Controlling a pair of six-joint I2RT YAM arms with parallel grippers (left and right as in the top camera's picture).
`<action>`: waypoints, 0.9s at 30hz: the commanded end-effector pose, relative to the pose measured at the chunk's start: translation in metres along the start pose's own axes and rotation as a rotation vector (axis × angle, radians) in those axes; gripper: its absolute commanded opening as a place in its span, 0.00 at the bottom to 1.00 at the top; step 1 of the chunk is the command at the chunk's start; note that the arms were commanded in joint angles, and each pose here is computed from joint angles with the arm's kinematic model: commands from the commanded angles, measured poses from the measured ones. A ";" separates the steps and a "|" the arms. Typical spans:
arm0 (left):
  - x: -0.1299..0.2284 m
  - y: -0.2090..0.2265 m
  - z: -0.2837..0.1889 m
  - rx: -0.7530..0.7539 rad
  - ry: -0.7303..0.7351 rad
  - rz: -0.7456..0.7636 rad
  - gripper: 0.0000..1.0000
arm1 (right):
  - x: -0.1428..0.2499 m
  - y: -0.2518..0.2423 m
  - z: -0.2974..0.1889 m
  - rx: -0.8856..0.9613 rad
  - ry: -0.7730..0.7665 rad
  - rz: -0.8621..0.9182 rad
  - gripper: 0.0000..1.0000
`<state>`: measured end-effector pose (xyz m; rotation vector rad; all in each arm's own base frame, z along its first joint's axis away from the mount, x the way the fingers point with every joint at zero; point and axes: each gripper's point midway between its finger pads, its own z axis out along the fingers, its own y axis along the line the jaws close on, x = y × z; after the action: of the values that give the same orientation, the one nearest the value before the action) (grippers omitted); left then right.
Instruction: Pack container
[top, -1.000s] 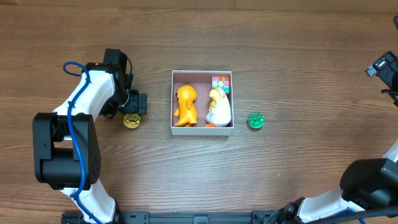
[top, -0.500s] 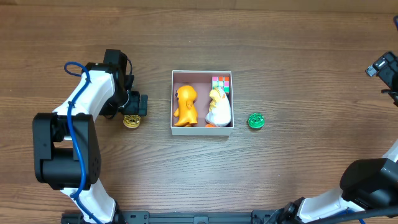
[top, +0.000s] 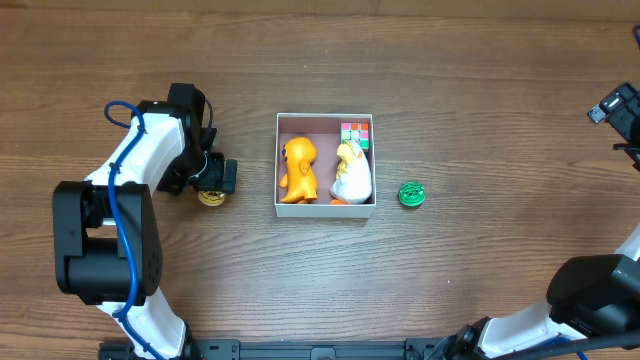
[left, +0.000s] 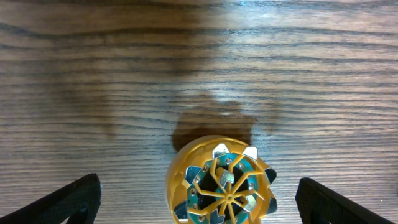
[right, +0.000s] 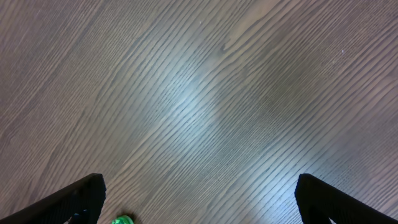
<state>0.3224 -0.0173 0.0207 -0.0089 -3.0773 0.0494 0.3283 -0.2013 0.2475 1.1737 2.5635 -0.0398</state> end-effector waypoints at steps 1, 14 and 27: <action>0.000 -0.002 0.003 0.018 0.006 0.027 1.00 | -0.001 -0.001 -0.002 0.003 -0.010 0.005 1.00; 0.013 -0.002 0.016 0.018 0.035 0.017 1.00 | -0.001 -0.001 -0.002 0.003 -0.010 0.005 1.00; -0.001 -0.002 0.017 0.020 -0.020 0.020 1.00 | -0.001 -0.001 -0.002 0.003 -0.010 0.005 1.00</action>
<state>0.3251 -0.0173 0.0082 -0.0194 -3.1105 0.0518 0.3283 -0.2013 0.2475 1.1737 2.5635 -0.0398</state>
